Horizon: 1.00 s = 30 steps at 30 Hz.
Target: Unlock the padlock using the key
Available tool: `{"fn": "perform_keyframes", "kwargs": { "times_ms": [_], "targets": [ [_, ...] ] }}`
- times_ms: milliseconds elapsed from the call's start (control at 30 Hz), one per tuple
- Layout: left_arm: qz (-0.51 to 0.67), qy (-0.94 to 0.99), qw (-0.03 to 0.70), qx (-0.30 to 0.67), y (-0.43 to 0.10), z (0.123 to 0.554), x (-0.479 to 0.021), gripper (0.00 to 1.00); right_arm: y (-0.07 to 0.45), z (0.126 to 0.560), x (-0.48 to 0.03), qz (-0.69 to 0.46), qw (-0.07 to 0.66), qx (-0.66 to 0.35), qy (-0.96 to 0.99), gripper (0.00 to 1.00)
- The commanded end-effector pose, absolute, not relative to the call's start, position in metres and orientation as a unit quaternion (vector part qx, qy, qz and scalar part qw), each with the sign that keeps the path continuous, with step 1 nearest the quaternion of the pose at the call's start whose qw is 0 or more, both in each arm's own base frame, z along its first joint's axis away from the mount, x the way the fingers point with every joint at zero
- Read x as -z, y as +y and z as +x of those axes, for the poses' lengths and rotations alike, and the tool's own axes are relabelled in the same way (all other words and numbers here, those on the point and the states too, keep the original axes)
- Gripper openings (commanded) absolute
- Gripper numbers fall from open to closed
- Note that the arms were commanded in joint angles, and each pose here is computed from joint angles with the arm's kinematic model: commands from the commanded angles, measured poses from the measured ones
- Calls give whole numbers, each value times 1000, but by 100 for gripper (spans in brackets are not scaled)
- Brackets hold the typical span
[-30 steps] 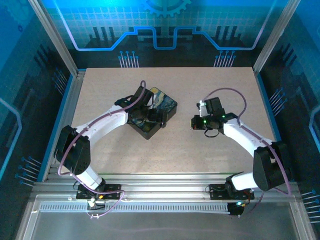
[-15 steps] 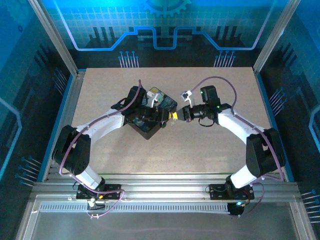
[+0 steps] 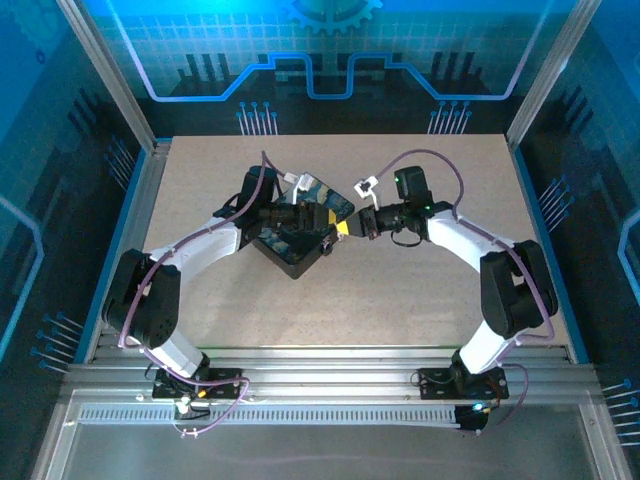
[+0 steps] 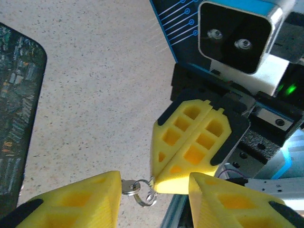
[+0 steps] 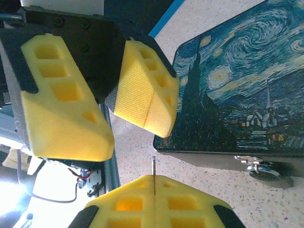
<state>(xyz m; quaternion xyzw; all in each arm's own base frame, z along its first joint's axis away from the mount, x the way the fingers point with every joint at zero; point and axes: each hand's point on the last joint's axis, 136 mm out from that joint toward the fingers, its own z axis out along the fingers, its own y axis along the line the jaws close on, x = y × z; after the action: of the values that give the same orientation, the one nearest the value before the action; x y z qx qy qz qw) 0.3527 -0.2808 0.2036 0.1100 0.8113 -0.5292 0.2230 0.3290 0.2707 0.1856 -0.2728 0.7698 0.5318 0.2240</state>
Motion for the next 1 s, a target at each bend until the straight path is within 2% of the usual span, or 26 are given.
{"fn": "perform_keyframes", "kwargs": {
  "times_ms": [0, 267, 367, 600, 767, 933, 967],
  "targets": [
    [121, 796, 217, 551, -283, 347, -210, 42, 284, 329, -204, -291, 224, -557, 745, 0],
    [110, 797, 219, 552, -279, 351, -208, 34, 291, 329, -209, -300, 218, -571, 732, 0],
    [105, 797, 221, 553, -276, 352, -208, 26, 292, 329, -210, -297, 219, -573, 731, 0],
    [90, 796, 220, 557, -272, 356, -203, 14, 295, 336, -210, -285, 217, -584, 728, 0],
    [73, 793, 223, 562, -267, 363, -200, 0, 298, 345, -206, -273, 209, -587, 733, 0],
    [39, 796, 232, 557, -258, 374, -196, 0, 299, 351, -202, -262, 204, -584, 741, 0],
    [26, 799, 233, 554, -255, 378, -194, 0, 299, 352, -201, -258, 201, -584, 743, 6]
  ]
}}
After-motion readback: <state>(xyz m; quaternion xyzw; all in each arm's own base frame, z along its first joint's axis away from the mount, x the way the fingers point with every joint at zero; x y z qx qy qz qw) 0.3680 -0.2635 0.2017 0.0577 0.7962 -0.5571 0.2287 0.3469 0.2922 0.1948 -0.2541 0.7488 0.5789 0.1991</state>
